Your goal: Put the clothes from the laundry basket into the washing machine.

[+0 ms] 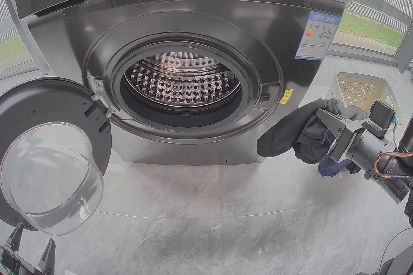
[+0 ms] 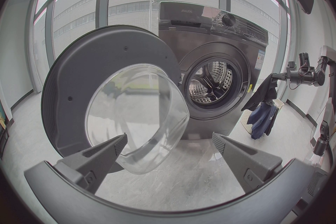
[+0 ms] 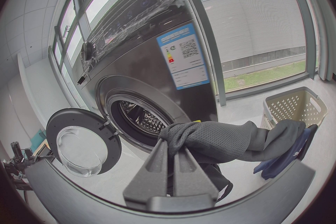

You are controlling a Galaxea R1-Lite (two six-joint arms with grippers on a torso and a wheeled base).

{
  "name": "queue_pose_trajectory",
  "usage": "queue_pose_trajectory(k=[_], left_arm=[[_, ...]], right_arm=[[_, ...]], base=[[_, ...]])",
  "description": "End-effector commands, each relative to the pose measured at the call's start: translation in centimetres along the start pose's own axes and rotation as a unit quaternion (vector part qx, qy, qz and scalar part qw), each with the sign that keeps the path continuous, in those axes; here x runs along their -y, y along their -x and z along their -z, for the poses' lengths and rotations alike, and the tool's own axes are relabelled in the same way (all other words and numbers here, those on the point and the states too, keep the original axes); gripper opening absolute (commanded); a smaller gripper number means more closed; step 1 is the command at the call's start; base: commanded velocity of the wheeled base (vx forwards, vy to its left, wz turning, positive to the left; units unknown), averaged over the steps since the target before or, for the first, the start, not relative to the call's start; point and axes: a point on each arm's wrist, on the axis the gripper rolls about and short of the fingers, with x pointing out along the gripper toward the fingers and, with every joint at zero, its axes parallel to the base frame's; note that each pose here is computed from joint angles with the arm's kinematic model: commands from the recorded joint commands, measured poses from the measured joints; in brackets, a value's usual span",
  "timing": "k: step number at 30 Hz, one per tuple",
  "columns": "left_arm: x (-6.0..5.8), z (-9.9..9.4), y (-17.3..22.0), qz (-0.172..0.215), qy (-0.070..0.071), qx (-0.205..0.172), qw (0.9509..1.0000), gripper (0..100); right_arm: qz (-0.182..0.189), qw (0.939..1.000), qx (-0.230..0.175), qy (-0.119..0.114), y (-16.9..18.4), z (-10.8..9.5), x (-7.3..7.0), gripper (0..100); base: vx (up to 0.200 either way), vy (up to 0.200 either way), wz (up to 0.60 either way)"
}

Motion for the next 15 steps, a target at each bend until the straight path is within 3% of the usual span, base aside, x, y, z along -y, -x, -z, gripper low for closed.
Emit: queue_pose_trajectory(k=[1, 11, 15], left_arm=[[-0.02, 0.48, -0.03, 0.0, 0.0, -0.002, 1.0, 100], [-0.03, 0.48, -0.03, 0.0, 0.0, -0.002, 1.0, 100], [-0.03, 0.48, -0.03, -0.001, 0.0, -0.002, 1.0, 100]], right_arm=[[0.0, 1.0, 0.0, 0.0, 0.01, 0.01, 0.0, 0], [0.0, 1.0, -0.002, 0.001, 0.0, 0.1, 0.01, 0], [0.0, 1.0, -0.002, -0.001, 0.0, 0.1, 0.01, 0]], base=[[0.0, 0.0, 0.0], [0.0, 0.0, 0.0], [-0.2, 0.0, 0.0]])
